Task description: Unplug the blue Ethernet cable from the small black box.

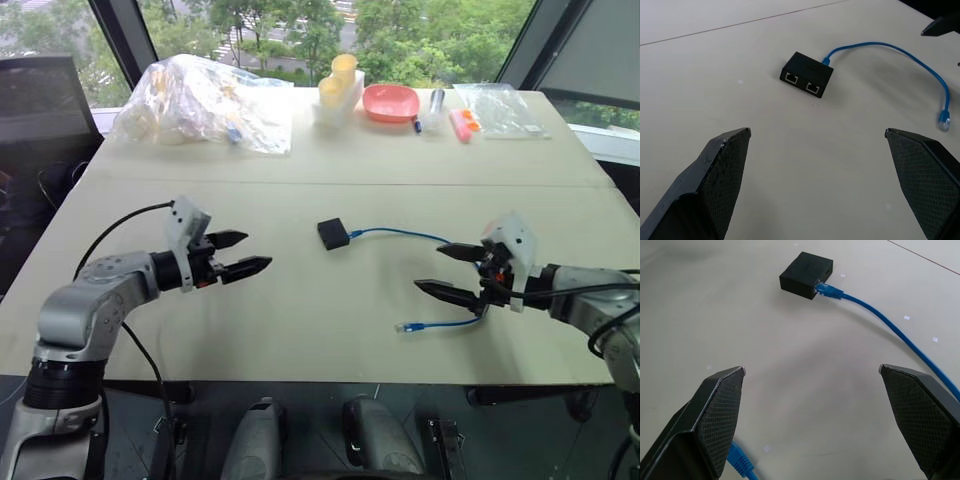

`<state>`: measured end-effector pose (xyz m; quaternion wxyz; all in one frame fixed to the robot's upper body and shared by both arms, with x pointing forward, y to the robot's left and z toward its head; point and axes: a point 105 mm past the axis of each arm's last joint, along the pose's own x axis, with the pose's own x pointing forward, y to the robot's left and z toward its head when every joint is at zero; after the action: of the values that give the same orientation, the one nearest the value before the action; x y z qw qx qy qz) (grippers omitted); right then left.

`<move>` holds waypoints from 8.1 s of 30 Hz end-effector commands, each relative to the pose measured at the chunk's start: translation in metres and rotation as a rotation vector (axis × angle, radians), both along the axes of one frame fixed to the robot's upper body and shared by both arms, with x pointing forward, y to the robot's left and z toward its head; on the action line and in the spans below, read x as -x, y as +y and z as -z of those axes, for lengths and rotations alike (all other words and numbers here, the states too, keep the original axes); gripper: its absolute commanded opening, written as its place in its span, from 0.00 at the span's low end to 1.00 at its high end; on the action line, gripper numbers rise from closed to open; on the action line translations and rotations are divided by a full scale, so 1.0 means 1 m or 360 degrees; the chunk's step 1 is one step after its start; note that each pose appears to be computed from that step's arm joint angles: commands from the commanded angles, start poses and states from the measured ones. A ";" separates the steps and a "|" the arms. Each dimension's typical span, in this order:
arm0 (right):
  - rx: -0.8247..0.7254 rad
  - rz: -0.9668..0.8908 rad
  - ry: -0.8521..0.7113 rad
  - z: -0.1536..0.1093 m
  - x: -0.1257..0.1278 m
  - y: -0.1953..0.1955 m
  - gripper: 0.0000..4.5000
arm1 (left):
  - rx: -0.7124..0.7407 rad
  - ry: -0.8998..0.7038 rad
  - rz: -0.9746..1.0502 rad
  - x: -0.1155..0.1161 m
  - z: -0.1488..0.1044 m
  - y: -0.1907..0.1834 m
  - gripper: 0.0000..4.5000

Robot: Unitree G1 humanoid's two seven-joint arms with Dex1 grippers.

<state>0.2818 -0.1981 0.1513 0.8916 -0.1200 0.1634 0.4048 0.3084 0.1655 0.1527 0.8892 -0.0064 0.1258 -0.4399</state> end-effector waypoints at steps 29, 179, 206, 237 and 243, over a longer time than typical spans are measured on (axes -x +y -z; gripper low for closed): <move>0.0029 -0.0040 -0.0114 -0.014 -0.005 0.009 1.00 | -0.0098 -0.0088 0.0097 -0.002 -0.011 0.007 0.99; -0.0633 -0.0432 -0.0252 -0.107 -0.064 0.098 0.96 | 0.0475 -0.0163 0.1141 -0.056 -0.117 -0.085 0.11; -0.0644 -0.0434 -0.0239 -0.100 -0.067 0.106 0.71 | 0.0490 -0.0179 0.1157 -0.055 -0.121 -0.088 0.11; -0.0513 -0.0180 -0.0242 -0.082 -0.081 0.056 0.16 | 0.0396 -0.0231 0.0969 -0.059 -0.130 -0.047 0.11; -0.0456 -0.0088 -0.0236 -0.059 -0.089 0.068 0.16 | 0.0224 -0.0267 0.0802 -0.071 -0.091 -0.058 0.11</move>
<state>0.3711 -0.1353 0.2072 0.8954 -0.0130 0.0509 0.4421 0.3746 0.1114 0.2443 0.7384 -0.0307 0.0351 -0.6728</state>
